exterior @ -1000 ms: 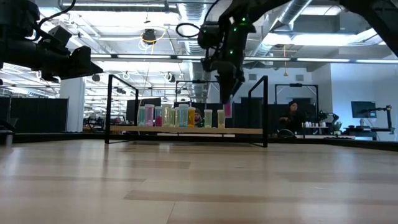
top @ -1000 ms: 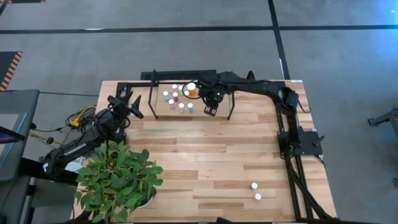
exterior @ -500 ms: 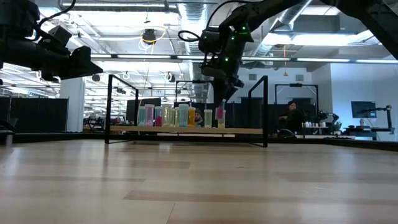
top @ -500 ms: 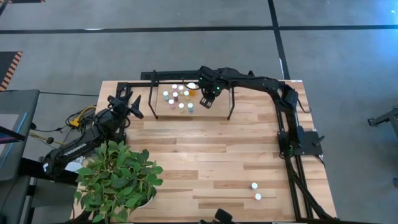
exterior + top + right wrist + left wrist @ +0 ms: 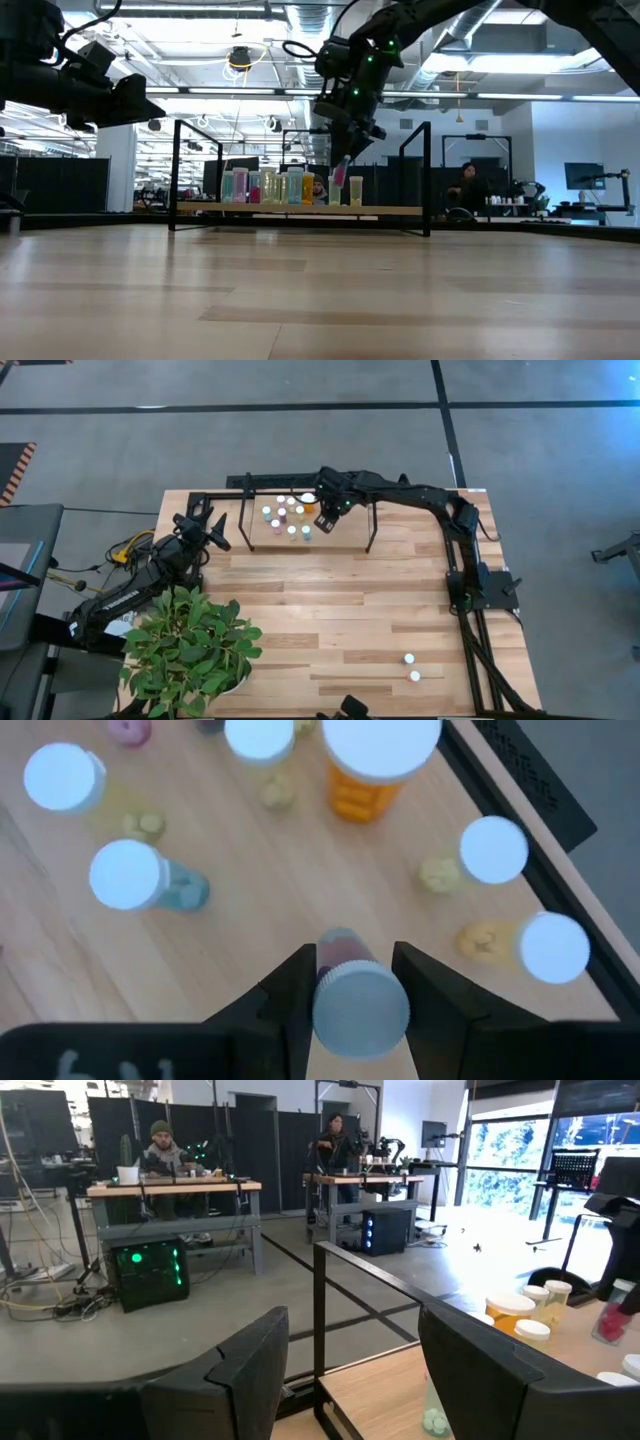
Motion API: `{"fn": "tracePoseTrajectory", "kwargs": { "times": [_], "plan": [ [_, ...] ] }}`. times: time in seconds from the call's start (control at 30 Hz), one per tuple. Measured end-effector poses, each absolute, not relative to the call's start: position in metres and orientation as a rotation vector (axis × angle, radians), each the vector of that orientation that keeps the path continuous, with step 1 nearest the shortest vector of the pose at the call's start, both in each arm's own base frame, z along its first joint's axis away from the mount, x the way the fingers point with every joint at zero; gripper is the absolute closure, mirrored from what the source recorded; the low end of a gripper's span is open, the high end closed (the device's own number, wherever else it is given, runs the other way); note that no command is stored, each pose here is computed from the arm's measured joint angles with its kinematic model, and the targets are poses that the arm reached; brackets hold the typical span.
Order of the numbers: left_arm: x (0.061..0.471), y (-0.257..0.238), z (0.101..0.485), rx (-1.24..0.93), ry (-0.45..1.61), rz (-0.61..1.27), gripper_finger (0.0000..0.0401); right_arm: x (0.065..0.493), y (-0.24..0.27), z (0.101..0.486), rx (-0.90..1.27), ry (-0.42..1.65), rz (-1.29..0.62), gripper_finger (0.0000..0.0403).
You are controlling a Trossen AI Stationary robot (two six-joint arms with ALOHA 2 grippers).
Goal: Pick and place medicine bottles onto shelf by color
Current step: Put the blue pill bottle on the shelf
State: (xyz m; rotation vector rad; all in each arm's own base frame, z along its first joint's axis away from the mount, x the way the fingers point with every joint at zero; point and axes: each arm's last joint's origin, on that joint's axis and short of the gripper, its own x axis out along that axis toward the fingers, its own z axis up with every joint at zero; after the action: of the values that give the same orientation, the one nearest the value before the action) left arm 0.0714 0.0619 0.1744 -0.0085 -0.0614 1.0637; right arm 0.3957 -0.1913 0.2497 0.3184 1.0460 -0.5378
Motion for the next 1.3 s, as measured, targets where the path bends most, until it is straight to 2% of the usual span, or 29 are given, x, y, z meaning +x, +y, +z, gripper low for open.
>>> {"fn": "tracePoseTrajectory", "kwargs": {
  "times": [0.3,0.6,1.13,1.3],
  "plan": [
    [0.071,0.062,0.174,-0.009,-0.062,1.063,0.0187,0.404,-0.195,0.230,0.335,1.072,-0.541,0.0253],
    [0.071,0.062,0.174,-0.009,-0.062,1.063,0.0187,0.406,-0.197,0.238,0.311,1.045,-0.539,0.0253],
    [0.071,0.062,0.174,-0.009,-0.061,1.063,0.0187,0.405,-0.201,0.229,0.303,1.074,-0.532,0.0252],
    [0.071,0.062,0.174,-0.009,-0.062,1.064,0.0187,0.405,-0.200,0.230,0.303,1.072,-0.529,0.0241]
  ]
}}
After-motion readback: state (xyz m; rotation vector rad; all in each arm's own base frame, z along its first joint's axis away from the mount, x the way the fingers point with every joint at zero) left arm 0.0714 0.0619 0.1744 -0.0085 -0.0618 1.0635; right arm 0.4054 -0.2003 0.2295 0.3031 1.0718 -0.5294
